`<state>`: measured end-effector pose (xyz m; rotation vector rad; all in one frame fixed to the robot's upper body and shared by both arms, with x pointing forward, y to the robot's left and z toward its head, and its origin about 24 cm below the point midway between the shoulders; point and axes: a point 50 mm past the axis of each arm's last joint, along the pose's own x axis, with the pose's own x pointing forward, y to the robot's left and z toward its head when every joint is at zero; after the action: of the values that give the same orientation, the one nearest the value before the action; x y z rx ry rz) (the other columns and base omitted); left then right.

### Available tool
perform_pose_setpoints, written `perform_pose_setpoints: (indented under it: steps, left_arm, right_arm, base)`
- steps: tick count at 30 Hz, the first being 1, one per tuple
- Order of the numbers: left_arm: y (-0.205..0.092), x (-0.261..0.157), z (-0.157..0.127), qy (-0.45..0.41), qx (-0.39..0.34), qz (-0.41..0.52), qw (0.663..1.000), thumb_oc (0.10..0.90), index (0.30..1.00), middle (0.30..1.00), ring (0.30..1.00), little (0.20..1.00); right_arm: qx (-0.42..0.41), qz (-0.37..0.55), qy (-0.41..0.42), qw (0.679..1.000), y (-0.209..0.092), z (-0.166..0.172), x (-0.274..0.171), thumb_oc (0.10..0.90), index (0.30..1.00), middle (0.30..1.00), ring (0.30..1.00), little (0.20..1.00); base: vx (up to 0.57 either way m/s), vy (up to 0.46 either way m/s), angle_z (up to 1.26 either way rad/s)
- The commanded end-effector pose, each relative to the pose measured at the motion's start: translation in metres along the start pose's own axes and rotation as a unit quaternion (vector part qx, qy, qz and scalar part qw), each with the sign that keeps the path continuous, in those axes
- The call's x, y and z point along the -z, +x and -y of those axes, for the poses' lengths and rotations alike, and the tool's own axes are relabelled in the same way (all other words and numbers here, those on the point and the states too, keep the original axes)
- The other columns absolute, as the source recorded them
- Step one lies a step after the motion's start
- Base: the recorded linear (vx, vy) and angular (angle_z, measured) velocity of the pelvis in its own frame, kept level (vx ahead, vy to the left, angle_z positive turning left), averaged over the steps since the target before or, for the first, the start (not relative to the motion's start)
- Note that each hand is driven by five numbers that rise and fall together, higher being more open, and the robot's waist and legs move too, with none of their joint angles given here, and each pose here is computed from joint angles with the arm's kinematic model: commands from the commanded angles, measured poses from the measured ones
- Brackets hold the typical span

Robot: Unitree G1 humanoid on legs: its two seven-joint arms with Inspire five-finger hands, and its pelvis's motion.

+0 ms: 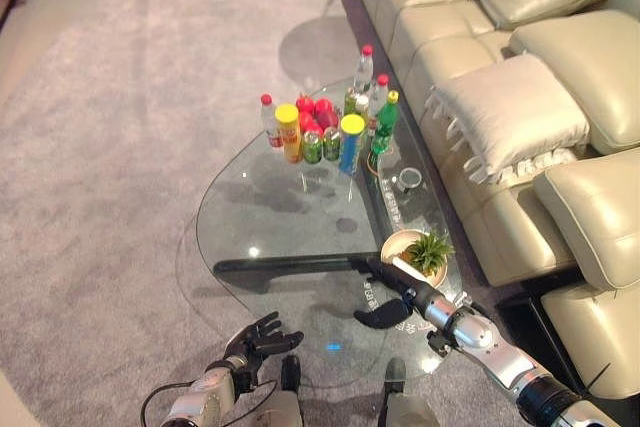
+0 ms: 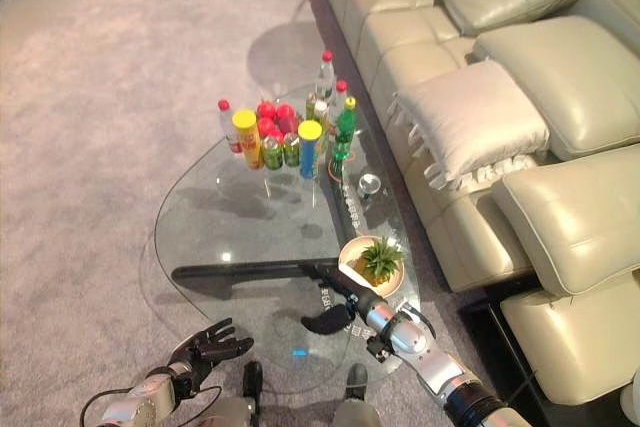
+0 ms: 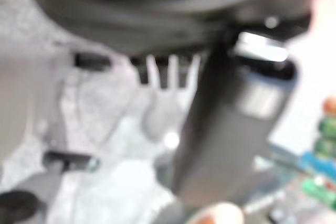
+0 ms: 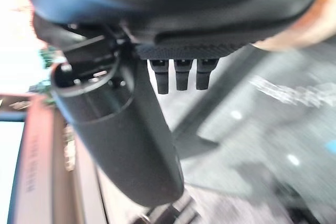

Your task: Pick up the fruit to the plate

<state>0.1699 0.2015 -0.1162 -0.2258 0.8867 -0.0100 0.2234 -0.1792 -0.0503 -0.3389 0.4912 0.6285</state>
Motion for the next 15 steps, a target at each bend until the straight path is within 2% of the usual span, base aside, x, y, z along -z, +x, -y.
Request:
perform_pose_setpoints:
  steps: [1, 4, 8, 11, 13, 15]
  left_arm:
    - [0.004, 0.007, 0.002, -0.002, 0.003, -0.015, 1.000, 0.800, 0.900, 0.900, 0.900, 0.900]
    - [0.003, 0.028, -0.006, -0.027, -0.022, -0.054, 0.998, 0.800, 0.900, 0.900, 0.900, 0.900]
    - [0.001, 0.044, -0.013, -0.038, -0.044, -0.086, 0.995, 0.800, 0.900, 0.900, 0.900, 0.900]
    - [-0.004, 0.062, -0.021, -0.044, -0.069, -0.119, 0.990, 0.800, 0.900, 0.900, 0.900, 0.900]
    - [-0.007, 0.072, -0.027, -0.043, -0.090, -0.145, 0.984, 0.800, 0.900, 0.900, 0.900, 0.900]
    - [-0.010, 0.078, -0.028, -0.047, -0.102, -0.158, 0.981, 0.800, 0.900, 0.900, 0.900, 0.900]
  right_arm:
    - [-0.069, -0.033, 0.134, 0.988, 0.004, -0.022, 0.017, 0.800, 0.900, 0.900, 0.900, 0.900]
    - [-0.034, -0.124, 0.207, 0.970, -0.001, -0.036, 0.058, 0.800, 0.900, 0.900, 0.900, 0.900]
    - [-0.018, -0.190, 0.248, 0.950, -0.008, -0.045, 0.087, 0.800, 0.900, 0.900, 0.900, 0.900]
    - [-0.003, -0.251, 0.288, 0.924, -0.021, -0.053, 0.113, 0.800, 0.900, 0.900, 0.900, 0.900]
    - [0.025, -0.297, 0.340, 0.892, -0.033, -0.061, 0.132, 0.800, 0.900, 0.900, 0.900, 0.900]
    - [0.047, -0.309, 0.367, 0.876, -0.039, -0.065, 0.140, 0.800, 0.900, 0.900, 0.900, 0.900]
  base:
    - [0.05, -0.027, -0.02]
    - [0.04, -0.031, -0.02]
    - [0.03, -0.023, -0.07]
    - [0.05, -0.019, -0.02]
    - [0.07, -0.016, 0.01]
    - [0.06, -0.011, 0.00]
